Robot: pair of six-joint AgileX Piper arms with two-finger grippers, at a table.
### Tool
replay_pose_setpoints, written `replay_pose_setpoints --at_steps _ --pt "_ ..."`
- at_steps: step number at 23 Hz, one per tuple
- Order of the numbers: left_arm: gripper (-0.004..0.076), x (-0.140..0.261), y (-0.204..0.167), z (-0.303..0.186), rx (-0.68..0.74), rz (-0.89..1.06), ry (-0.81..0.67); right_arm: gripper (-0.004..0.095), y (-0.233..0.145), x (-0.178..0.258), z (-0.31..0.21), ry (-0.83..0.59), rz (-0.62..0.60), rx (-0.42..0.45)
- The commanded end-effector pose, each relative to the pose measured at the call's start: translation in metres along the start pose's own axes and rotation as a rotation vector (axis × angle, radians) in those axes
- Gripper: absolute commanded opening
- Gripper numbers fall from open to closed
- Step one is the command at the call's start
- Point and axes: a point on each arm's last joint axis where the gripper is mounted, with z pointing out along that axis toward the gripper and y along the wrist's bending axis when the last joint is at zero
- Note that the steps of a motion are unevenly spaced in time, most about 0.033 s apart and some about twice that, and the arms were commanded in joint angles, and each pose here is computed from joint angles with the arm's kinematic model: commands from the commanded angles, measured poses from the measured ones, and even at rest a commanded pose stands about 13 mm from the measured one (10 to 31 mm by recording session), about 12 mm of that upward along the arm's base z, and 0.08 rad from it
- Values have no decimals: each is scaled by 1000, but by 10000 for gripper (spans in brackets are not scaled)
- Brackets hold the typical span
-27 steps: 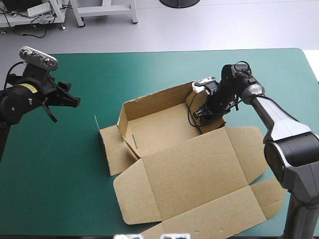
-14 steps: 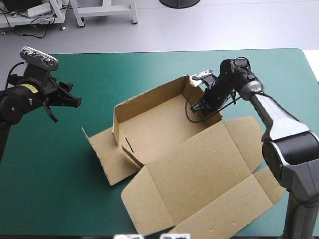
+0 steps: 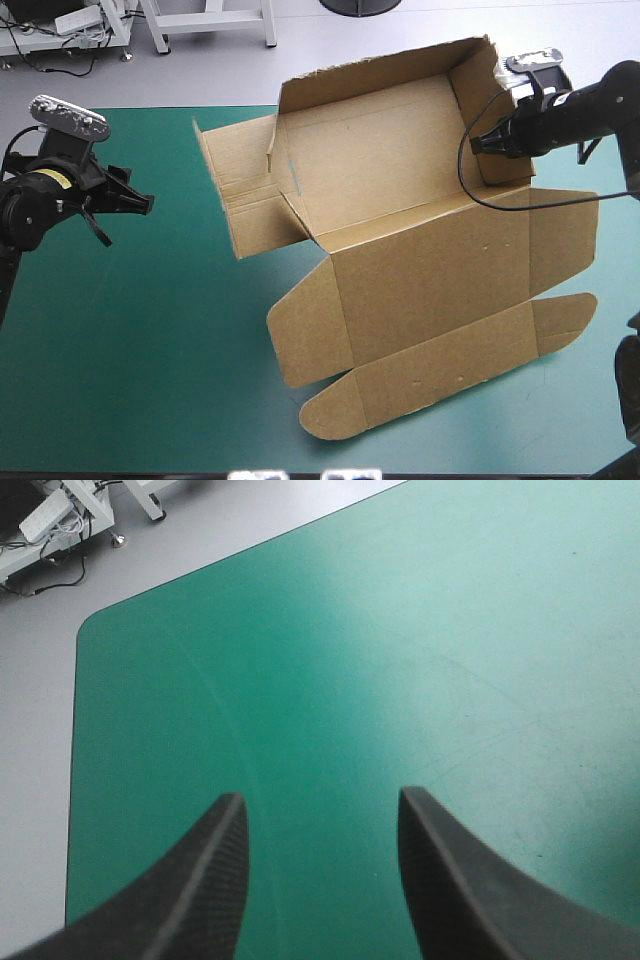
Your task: Fold the box
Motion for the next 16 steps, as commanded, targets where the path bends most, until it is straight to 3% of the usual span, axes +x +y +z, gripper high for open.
replay_pose_setpoints --at_steps 1,5,10,16 --pt "344 -9 2 -14 -10 -26 -78 -25 31 -4 -66 -161 -56 -5" --pt "430 -10 -6 -14 82 -94 -90 -25 46 0 -96 -224 -90 15" --pt "434 -13 -24 -12 298 -136 -89 -25 53 -4 -94 -257 -87 -77" --pt "434 -14 -43 3 526 -156 -46 -25 51 -5 -89 -253 -86 -93"
